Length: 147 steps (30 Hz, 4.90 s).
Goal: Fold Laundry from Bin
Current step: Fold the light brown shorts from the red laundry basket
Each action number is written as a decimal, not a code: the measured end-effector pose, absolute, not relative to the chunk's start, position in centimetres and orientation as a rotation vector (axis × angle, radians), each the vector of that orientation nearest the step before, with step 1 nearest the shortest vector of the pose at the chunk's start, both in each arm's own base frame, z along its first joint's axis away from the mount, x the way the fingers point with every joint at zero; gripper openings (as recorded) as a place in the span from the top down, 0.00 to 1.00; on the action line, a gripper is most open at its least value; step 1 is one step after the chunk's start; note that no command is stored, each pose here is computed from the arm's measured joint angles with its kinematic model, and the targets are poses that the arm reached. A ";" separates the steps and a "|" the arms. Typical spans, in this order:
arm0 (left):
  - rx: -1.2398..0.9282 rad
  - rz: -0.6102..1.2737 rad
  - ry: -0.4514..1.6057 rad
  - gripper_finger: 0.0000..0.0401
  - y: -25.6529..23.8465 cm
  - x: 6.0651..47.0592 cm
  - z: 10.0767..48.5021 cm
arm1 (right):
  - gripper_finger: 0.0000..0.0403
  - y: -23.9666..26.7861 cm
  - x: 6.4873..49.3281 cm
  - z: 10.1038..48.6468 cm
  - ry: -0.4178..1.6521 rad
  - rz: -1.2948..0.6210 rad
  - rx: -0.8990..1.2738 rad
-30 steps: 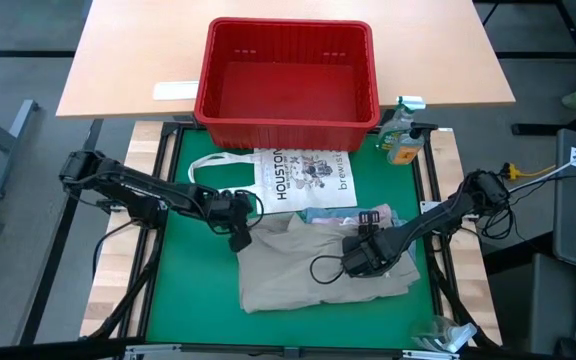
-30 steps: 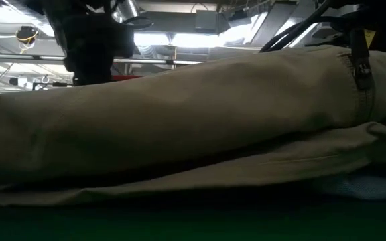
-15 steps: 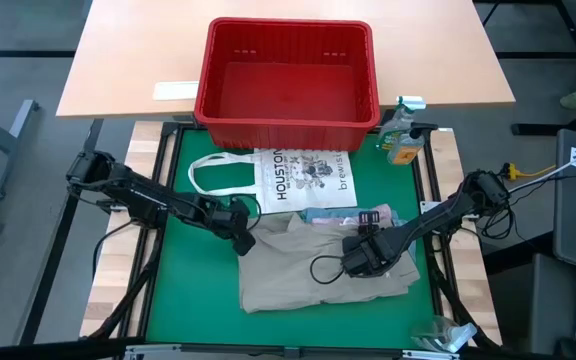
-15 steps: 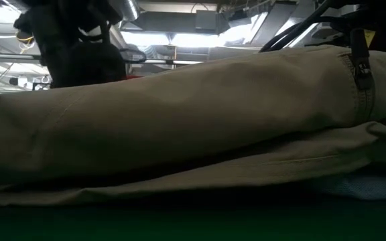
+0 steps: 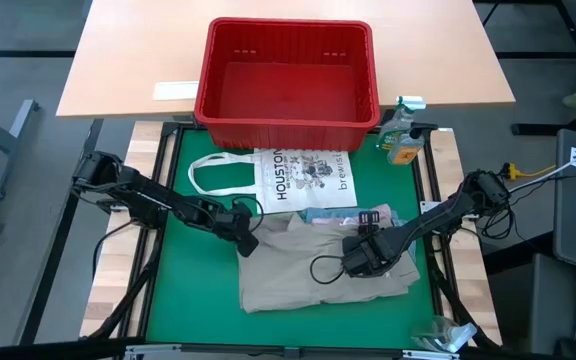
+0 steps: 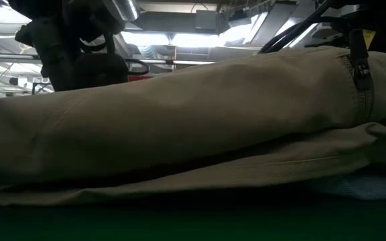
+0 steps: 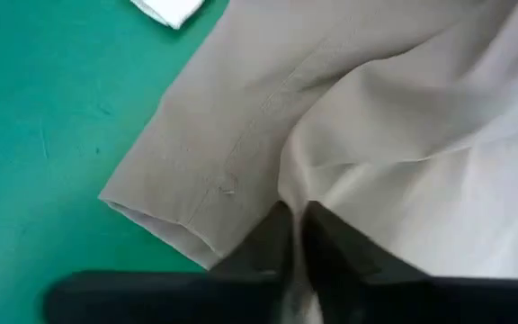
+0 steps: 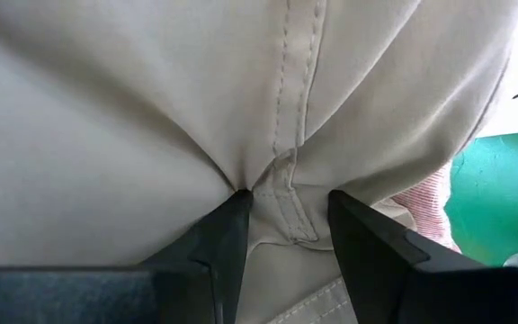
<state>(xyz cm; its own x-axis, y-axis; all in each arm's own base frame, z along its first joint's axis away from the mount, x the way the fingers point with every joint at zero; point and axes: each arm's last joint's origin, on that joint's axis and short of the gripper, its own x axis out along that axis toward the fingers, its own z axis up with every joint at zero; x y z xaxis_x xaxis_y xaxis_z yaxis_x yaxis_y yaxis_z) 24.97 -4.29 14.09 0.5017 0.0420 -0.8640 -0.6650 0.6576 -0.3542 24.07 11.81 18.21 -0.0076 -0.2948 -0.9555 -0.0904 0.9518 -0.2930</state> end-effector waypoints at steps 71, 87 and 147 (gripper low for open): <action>-1.014 0.357 1.188 0.69 -9.7 22.6 17.1 | 0.60 11.4 28.0 25.6 1.423 0.048 -0.562; -0.978 0.442 1.143 0.69 -9.4 22.9 16.4 | 0.60 11.5 28.0 25.6 1.431 0.074 -0.537; -1.086 0.598 1.001 0.98 -11.7 24.7 12.6 | 0.60 11.3 27.7 25.7 1.459 0.070 -0.544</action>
<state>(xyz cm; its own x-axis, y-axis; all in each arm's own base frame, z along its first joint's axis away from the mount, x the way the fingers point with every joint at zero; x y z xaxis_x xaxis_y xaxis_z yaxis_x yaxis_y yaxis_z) 24.70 -11.72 12.64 0.4523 -0.0626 -0.8896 -0.8130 0.3812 -0.4402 27.70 11.34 25.65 0.1329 -0.2777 -0.9514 -0.3680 0.8775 -0.3075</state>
